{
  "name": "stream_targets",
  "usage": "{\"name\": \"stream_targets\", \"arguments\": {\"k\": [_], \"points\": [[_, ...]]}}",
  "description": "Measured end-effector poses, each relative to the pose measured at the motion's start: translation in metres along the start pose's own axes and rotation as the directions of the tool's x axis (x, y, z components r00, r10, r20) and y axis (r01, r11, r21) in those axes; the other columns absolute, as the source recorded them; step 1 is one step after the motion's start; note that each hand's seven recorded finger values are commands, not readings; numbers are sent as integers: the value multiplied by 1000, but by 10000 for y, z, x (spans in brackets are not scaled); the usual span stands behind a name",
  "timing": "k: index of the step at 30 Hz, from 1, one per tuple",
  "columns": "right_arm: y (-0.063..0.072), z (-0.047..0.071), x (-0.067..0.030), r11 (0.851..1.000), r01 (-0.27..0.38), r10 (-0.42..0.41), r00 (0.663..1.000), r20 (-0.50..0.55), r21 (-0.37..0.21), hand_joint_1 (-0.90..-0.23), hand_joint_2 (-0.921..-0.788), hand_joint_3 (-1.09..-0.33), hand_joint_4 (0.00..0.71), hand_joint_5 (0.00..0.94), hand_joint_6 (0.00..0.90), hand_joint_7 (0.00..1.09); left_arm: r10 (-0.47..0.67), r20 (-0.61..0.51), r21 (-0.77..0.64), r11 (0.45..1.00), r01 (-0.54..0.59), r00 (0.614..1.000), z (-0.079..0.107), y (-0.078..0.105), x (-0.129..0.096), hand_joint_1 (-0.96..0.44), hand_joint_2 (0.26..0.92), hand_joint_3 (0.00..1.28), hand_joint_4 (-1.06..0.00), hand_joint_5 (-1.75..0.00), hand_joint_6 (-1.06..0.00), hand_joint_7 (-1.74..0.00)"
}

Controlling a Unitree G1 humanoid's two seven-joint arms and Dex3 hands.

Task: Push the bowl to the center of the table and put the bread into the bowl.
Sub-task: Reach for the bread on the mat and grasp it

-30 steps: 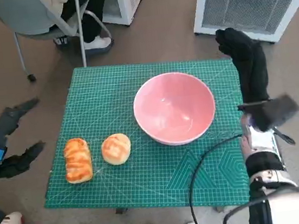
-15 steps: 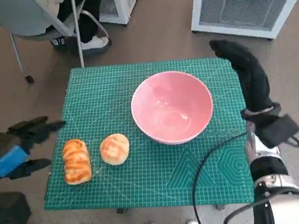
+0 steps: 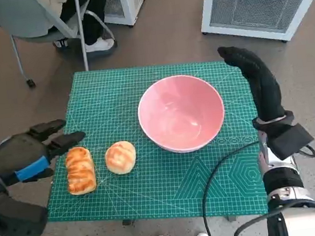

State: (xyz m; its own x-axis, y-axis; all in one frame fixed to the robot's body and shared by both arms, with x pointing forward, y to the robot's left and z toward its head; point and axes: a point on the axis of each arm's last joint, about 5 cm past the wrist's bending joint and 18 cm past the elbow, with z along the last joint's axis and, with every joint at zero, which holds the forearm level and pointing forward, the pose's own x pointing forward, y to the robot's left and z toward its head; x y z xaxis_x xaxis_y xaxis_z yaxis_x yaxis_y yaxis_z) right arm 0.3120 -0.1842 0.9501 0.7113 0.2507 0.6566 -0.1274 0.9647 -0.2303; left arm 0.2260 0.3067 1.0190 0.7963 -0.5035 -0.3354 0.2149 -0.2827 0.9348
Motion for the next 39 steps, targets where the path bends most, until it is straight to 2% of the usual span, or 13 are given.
{"name": "stream_targets", "arguments": {"k": [23,26,28,39], "points": [[-43,-2,-42,1000,2,-2,1000,-3,-5,-656,-921,-827,308,3,346,47,-50,22,89,995,48,998,-9,-72,126,-116,736,5,-249,-3,-353,-10],[-45,-2,-45,1000,5,-5,1000,-3,-4,-654,-921,-827,310,4,345,47,-66,21,82,995,64,998,-14,-108,136,-113,740,6,-247,-1,-357,-9],[-48,-7,-61,1000,11,-11,1000,-7,-2,-646,-921,-827,312,4,340,46,-90,30,64,994,88,996,-3,-167,162,-28,760,11,-236,0,-358,-4],[-62,-16,-97,1000,13,-13,1000,-17,-6,-631,-921,-830,314,3,337,46,-179,48,-32,983,181,983,17,-311,235,21,817,28,-228,-1,-346,0]]}}
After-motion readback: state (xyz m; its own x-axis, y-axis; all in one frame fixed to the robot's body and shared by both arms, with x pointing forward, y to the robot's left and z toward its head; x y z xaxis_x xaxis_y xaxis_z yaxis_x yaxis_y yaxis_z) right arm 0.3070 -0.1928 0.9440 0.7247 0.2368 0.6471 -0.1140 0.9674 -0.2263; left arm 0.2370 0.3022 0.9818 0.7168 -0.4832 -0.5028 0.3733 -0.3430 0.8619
